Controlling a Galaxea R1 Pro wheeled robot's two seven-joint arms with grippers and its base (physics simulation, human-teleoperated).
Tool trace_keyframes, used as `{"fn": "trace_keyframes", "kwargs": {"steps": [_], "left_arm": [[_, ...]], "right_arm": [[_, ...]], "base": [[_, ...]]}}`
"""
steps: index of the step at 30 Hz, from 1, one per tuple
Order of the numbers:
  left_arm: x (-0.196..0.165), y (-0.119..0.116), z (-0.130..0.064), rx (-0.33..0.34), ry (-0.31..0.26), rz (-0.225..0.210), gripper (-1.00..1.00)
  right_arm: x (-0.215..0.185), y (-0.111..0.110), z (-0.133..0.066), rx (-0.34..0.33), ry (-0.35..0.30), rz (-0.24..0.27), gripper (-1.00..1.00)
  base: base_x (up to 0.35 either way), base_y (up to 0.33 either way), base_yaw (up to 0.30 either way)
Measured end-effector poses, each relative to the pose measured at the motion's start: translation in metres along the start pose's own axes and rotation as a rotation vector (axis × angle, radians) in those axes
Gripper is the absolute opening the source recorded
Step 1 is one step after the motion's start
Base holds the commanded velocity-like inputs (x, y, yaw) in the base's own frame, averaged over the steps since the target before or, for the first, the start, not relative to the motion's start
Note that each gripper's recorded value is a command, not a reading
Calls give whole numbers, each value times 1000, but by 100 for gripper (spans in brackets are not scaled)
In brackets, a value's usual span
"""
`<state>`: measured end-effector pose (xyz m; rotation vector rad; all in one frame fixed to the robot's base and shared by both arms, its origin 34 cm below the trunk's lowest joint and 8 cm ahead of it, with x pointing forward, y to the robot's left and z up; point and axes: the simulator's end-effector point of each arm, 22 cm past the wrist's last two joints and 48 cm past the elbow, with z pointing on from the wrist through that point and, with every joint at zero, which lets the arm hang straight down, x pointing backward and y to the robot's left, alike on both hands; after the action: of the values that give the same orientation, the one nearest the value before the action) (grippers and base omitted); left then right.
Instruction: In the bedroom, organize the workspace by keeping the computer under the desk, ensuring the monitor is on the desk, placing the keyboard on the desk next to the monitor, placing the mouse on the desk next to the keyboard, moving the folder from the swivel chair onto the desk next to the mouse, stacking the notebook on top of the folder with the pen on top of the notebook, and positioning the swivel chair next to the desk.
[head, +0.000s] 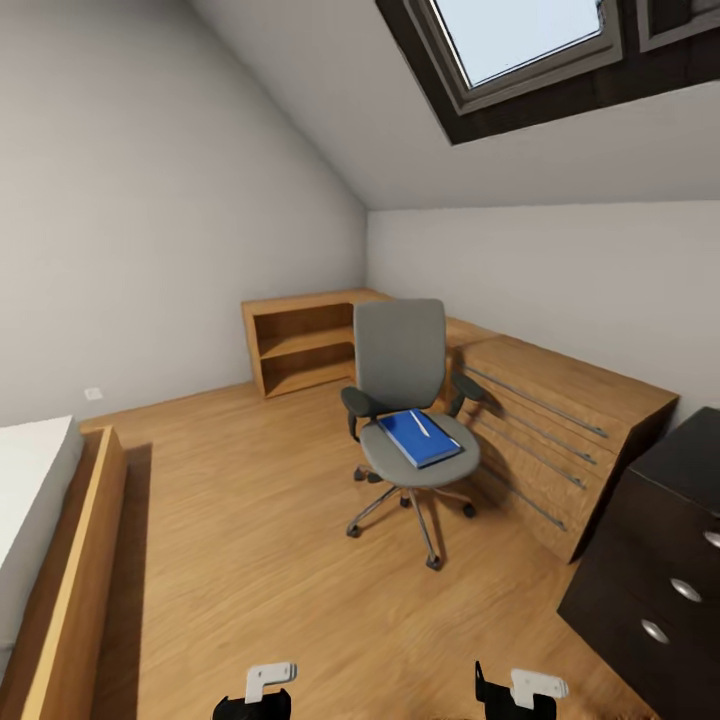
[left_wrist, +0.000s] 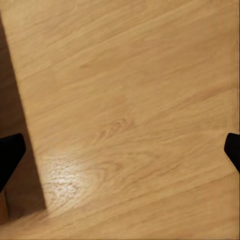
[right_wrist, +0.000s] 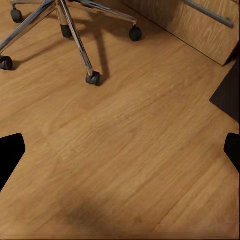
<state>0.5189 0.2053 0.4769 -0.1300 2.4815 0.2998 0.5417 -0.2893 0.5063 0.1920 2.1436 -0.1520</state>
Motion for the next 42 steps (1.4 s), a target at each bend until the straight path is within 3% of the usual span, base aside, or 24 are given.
{"fn": "trace_keyframes", "kwargs": {"steps": [32,42], "left_arm": [[-37,10,-42,-1,4,0,100],[-46,14,-54,-2,8,2,100]], "right_arm": [[-49,4,-29,-7,5,1,100],[-60,11,-39,-15,17,7,100]], "base": [[0,0,-292],[0,0,-85]]}}
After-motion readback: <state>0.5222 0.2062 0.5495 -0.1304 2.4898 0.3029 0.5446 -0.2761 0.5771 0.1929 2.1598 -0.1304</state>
